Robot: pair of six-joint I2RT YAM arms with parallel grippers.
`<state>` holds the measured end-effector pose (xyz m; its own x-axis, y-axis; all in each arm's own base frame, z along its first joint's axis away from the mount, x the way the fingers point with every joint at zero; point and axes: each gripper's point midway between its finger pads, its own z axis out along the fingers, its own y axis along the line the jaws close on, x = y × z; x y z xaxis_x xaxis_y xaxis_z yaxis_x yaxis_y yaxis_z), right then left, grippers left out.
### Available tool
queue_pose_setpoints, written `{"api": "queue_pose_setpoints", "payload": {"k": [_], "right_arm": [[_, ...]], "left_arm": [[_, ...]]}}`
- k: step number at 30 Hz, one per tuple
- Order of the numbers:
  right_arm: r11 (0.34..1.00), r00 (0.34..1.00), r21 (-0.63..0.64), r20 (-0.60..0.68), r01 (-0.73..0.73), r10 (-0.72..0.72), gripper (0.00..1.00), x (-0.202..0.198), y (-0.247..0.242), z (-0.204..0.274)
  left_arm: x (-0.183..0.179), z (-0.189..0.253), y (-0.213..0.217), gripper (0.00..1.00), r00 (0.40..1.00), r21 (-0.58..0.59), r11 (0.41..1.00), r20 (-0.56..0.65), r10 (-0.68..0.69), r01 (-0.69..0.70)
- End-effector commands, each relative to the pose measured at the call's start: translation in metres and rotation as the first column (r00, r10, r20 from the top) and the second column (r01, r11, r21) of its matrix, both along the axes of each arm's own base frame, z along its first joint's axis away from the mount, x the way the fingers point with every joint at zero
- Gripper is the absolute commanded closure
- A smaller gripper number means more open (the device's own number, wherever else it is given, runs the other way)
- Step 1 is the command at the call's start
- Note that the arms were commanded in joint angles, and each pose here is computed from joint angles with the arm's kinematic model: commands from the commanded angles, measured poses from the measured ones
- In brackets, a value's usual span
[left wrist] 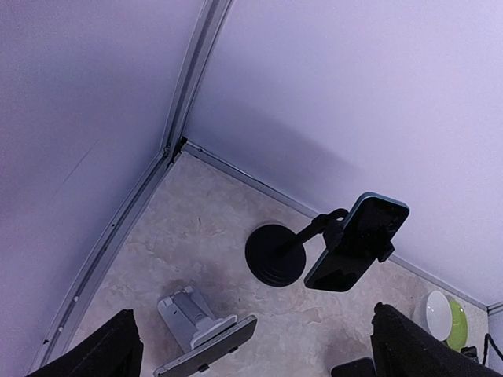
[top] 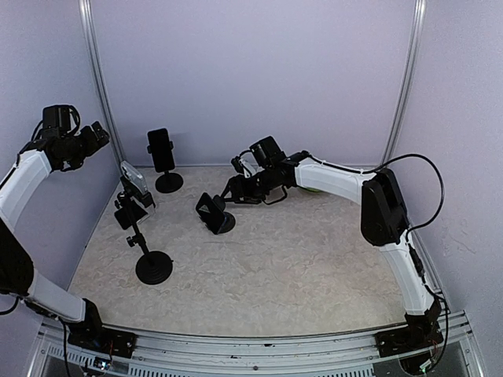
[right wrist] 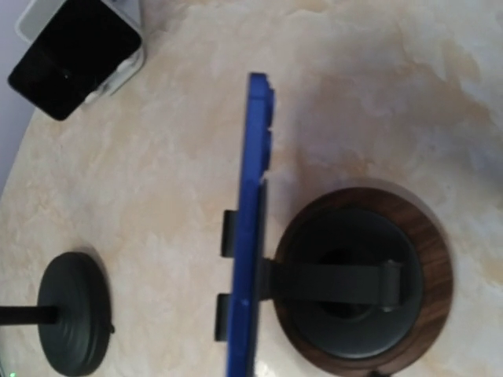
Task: Remove the phone from the phone stand
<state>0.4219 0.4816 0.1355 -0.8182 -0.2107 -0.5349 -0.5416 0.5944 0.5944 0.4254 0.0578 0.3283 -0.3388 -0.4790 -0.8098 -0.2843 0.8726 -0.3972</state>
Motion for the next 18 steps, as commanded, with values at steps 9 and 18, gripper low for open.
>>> {"api": "queue_pose_setpoints", "payload": {"k": [9,18], "right_arm": [[1.000,0.999,-0.002,-0.040,0.026,-0.026,0.49,0.004,0.015,-0.012],[0.999,0.998,0.016,-0.054,0.034,-0.033,0.58,0.005,0.027,-0.015]], "left_arm": [[0.001,0.000,0.004,0.01,1.000,0.029,1.000,0.004,0.008,-0.008],[0.001,-0.003,0.001,0.01,1.000,0.039,0.999,-0.006,-0.003,0.004]]}}
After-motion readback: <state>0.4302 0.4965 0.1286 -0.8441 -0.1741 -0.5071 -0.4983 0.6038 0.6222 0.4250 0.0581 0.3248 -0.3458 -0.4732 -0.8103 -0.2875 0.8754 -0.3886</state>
